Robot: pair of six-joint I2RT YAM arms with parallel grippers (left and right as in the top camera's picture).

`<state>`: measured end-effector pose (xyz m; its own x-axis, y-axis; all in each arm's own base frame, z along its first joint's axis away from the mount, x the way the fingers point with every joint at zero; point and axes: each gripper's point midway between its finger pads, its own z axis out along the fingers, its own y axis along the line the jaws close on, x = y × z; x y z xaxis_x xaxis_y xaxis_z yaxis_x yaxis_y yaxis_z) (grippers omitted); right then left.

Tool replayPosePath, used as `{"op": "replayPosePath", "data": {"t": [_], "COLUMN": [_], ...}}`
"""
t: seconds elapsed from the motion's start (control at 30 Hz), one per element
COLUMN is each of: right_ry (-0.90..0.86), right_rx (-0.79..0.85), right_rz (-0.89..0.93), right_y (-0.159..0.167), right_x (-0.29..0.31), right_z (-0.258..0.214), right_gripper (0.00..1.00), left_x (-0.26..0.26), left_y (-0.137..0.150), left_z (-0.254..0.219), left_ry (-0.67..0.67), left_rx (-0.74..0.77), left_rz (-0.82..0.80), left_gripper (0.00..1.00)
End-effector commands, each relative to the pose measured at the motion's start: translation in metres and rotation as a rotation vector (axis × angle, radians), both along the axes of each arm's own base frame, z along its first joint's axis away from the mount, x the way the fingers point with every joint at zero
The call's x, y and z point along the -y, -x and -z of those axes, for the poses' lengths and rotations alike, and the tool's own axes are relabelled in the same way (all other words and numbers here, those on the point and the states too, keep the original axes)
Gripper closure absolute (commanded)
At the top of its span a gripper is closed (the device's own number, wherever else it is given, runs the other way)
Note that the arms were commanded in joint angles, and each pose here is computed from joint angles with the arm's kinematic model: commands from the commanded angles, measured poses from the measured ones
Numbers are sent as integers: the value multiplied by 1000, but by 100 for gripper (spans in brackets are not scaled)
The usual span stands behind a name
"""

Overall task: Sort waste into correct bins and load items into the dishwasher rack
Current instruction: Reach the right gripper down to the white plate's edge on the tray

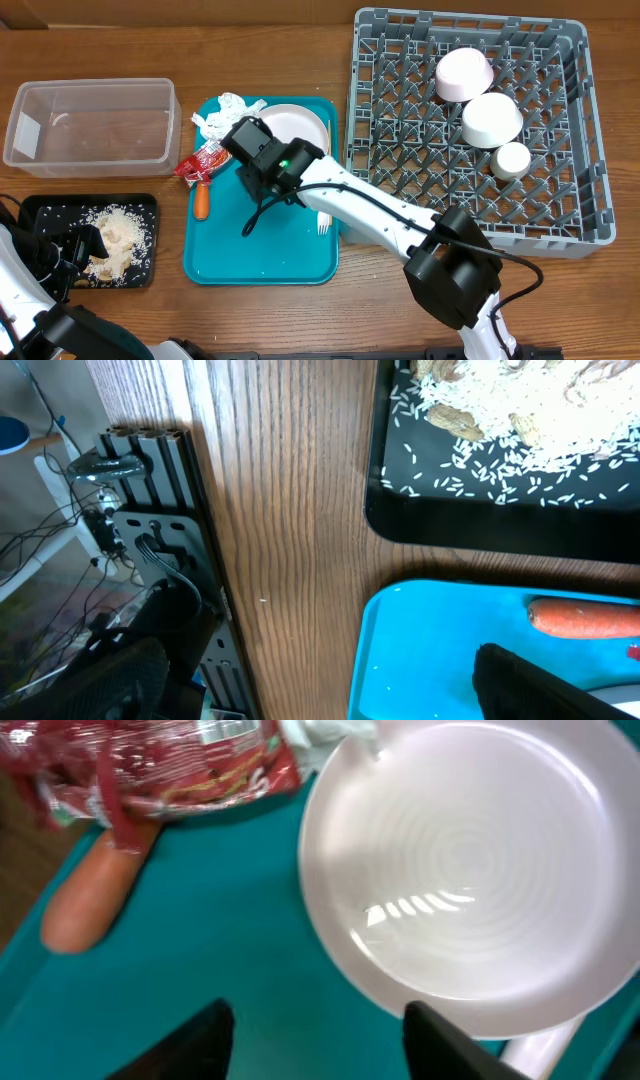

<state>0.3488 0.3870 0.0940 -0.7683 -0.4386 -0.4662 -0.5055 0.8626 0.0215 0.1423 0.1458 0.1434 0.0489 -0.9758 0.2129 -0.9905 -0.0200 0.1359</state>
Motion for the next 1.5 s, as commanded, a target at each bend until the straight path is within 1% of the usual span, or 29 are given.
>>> {"op": "replayPosePath", "data": {"t": [0.0,0.1,0.27,0.4,0.57,0.7,0.73,0.77,0.83,0.87,0.93,1.03,1.13,1.17,1.2,1.27,1.3,1.37,1.4,1.47], "right_ry": [56,65,84,69,49,111,106,87,69,61,49,14,-42,-44,-36,-21,-22,-41,-45,-34], "right_rx": [4,-2,-29,-88,-208,-326,-358,-426,-475,-493,-492,-457,-397,-339,-293,-190,-137,-73,-47,14], "right_rz": [28,29,48,30,-11,10,2,-15,-33,-45,-60,-91,-88,-64,-27,50,77,74,51,-21], "right_y": [-14,-16,-18,-9,14,42,49,63,76,85,93,105,105,95,87,64,49,26,18,0], "right_x": [14,13,13,8,5,21,21,20,18,18,17,16,18,22,27,37,40,42,42,44], "right_z": [21,31,59,73,81,85,83,76,65,53,36,-2,-39,-49,-54,-63,-66,-70,-73,-75], "right_gripper": [77,94,94,94,95,96,96,96,96,96,96,96,96,92,86,66,39,10,0,0], "left_x": [2,2,1,1,-1,-1,-1,-1,-1,-1,-1,-1,-1,-1,-1,-1,-1,-1,-1,-1], "left_y": [-1,-2,-5,-5,-7,-7,-7,-7,-7,-7,-7,-7,-7,-7,-7,-7,-7,-7,-7,-7], "left_z": [2,3,3,3,4,4,4,4,4,4,4,4,4,4,4,4,4,4,4,4], "left_ry": [11,11,11,8,1,1,1,1,1,1,1,1,1,1,1,1,1,1,1,1], "left_rx": [-2,4,16,19,25,25,25,25,25,25,25,25,25,25,25,25,25,25,25,25], "left_rz": [-6,-7,-9,-9,-9,-9,-9,-9,-9,-9,-9,-9,-9,-9,-9,-9,-9,-9,-9,-9], "left_gripper": [0,0,0,0,0,0,0,0,0,0,0,0,0,0,0,0,0,0,0,0]}}
